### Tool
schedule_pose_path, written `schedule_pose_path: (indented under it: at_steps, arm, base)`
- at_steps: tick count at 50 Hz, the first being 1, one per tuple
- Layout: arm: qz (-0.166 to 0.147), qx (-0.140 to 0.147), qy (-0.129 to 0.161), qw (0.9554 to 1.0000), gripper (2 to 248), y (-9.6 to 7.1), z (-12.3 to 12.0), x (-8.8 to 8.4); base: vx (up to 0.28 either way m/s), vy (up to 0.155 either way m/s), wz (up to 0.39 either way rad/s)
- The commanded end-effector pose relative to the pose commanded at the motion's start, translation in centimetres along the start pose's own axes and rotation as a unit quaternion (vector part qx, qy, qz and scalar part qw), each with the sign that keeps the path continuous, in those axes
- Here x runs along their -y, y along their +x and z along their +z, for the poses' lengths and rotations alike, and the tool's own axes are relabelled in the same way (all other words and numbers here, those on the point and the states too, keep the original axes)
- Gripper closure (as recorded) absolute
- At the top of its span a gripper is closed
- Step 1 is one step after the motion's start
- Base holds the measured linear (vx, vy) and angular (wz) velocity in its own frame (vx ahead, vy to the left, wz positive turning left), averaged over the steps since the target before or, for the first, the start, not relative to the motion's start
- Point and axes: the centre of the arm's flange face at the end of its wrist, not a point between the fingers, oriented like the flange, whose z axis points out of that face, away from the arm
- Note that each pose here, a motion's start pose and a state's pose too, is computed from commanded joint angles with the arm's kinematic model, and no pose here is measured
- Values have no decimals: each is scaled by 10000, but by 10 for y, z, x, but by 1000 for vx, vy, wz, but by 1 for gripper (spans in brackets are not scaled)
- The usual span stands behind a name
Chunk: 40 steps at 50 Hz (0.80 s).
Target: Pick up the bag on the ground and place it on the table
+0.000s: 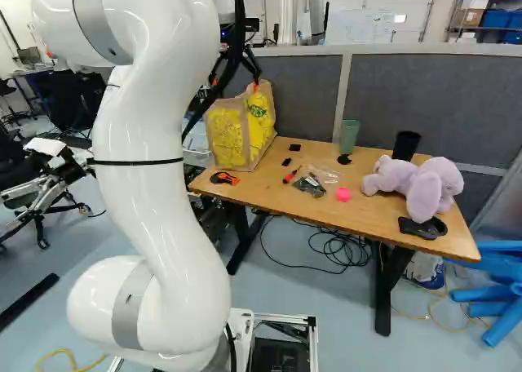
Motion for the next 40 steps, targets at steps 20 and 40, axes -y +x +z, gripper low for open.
schedule_pose_path:
  at_steps: [20,40]
  arm:
    - [0,0,0,10000,3,0,0,0]
    - [0,0,0,10000,3,0,0,0]
  base:
    - [-161,-42,20]
    - [-158,-42,17]
